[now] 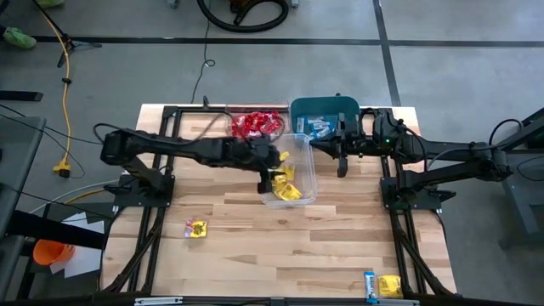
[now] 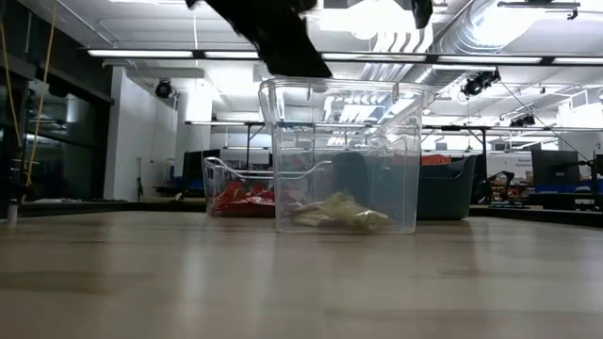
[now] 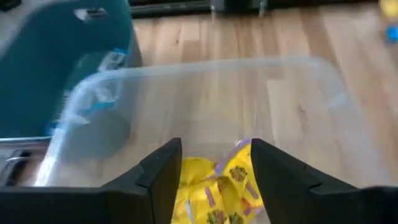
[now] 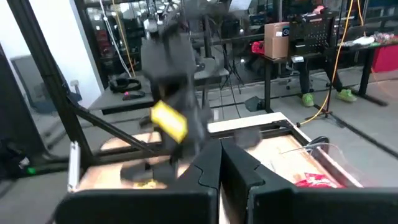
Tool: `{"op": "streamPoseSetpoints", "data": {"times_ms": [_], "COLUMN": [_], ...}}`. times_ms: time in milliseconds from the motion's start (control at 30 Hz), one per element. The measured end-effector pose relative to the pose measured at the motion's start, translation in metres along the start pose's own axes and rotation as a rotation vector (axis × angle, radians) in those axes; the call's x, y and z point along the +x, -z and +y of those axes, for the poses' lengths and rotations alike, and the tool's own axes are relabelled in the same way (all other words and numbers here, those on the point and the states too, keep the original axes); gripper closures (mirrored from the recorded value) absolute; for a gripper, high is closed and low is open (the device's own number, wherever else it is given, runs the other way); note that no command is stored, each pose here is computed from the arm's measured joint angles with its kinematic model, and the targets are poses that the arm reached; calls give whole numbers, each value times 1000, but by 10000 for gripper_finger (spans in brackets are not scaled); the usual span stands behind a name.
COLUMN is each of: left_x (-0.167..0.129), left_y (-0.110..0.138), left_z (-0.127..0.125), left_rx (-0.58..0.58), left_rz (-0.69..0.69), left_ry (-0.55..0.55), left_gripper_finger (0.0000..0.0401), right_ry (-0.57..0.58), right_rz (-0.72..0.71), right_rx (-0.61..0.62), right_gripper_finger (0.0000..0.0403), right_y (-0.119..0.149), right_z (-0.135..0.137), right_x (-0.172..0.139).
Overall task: Sort candy
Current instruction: Put the white chocolate into the blue bin
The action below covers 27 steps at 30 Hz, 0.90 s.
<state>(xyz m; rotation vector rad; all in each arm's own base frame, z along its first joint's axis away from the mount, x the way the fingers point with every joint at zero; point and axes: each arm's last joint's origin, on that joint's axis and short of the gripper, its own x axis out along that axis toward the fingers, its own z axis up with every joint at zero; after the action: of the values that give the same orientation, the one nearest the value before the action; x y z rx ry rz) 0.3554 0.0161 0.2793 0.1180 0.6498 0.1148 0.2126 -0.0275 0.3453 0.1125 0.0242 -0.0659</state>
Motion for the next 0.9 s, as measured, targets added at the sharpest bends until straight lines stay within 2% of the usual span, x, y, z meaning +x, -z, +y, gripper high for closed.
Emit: {"op": "streamPoseSetpoints", "data": {"times_ms": [133, 267, 333, 433, 533, 667, 800, 900], "left_x": [-60, -139, -174, -202, -209, -194, -168, -154], "left_y": [-23, -43, -44, -33, -14, 18, 49, 66], "left_z": [17, 33, 36, 37, 35, 30, 23, 21], "left_rx": [-96, -163, -158, -139, -171, -272, -355, -394], "left_rz": [-143, -456, -610, -744, -793, -814, -842, -843], "left_ry": [1, 60, 44, 11, 3, 45, 83, 55], "left_gripper_finger": [218, 217, 217, 217, 222, 258, 329, 387], "right_ry": [-18, -50, -56, -54, -45, -32, -28, -27], "right_rz": [-52, -124, -150, -167, -156, -83, -31, -17], "right_rx": [70, 45, 1, -58, -79, -71, -65, -60], "right_gripper_finger": [403, 403, 403, 403, 403, 403, 403, 403], "right_y": [-14, -40, -51, -59, -59, -52, -47, -46], "right_z": [2, 6, 8, 9, 7, 5, 5, 5], "right_x": [-3, -8, -11, -13, -13, -12, -12, -12]}}
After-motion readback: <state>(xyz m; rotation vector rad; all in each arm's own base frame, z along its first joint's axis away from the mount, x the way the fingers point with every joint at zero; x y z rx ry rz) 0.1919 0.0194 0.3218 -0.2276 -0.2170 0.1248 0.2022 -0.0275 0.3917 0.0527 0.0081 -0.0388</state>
